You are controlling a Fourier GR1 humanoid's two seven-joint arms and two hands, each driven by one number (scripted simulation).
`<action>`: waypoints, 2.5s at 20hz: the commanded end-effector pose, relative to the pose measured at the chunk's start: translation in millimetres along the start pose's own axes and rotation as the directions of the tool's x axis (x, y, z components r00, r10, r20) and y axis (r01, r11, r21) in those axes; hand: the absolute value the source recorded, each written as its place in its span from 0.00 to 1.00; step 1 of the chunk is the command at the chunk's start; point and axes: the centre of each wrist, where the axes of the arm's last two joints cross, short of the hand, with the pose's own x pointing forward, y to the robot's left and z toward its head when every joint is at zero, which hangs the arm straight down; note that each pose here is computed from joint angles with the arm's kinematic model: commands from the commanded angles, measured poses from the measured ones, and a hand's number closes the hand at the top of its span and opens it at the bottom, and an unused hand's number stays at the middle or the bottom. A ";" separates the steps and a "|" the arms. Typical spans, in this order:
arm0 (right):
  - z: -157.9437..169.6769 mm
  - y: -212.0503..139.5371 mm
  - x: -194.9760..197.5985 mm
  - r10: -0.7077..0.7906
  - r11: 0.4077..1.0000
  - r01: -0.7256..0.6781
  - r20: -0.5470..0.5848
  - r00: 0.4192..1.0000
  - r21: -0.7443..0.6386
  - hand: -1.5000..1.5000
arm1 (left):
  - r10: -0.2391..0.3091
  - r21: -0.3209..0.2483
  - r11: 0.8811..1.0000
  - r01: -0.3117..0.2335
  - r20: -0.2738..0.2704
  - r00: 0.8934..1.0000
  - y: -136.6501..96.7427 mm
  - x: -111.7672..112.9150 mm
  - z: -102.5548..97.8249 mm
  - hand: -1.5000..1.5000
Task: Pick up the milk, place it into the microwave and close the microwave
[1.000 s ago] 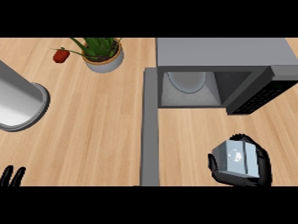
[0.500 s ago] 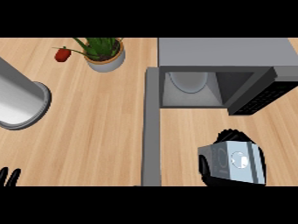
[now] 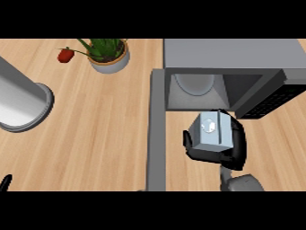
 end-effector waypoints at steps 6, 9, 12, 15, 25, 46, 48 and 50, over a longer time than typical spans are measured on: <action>-62.3 22.8 -26.9 0.149 0.986 -0.155 -0.103 0.983 -0.054 1.00 | 0.003 -0.011 1.000 -0.003 -0.027 1.000 7.4 -3.0 9.0 0.00; -62.5 18.9 -54.8 0.120 0.991 -0.127 -0.136 0.983 -0.040 1.00 | -0.001 -0.003 1.000 0.001 -0.010 1.000 14.6 -1.3 12.1 0.00; -63.9 16.9 -73.4 0.120 0.989 -0.129 -0.125 0.985 -0.067 1.00 | 0.003 0.000 1.000 -0.003 -0.003 1.000 23.3 0.1 -3.0 0.00; -77.9 24.3 -78.1 0.186 0.979 -0.195 -0.154 0.971 -0.052 1.00 | 0.011 -0.018 1.000 -0.011 -0.010 1.000 33.6 -0.4 -2.7 0.00; -124.2 -19.8 -77.7 0.375 0.920 -0.388 -0.163 0.913 -0.053 1.00 | 0.004 -0.044 0.999 -0.005 -0.022 1.000 11.3 -3.9 -5.3 0.00; -167.7 -32.0 -51.7 0.561 0.807 -0.543 0.015 0.828 -0.231 1.00 | 0.012 -0.068 0.998 -0.013 -0.010 1.000 21.9 -9.7 -11.3 0.00; -170.4 -35.7 -50.1 0.614 0.764 -0.588 0.019 0.789 -0.265 1.00 | 0.017 -0.083 0.996 -0.020 -0.029 0.999 25.5 -14.3 -13.0 0.00; -170.9 -43.3 -50.5 0.663 0.711 -0.632 -0.005 0.748 -0.309 1.00 | 0.017 -0.099 0.995 -0.021 -0.041 0.999 22.2 -13.5 -15.2 0.00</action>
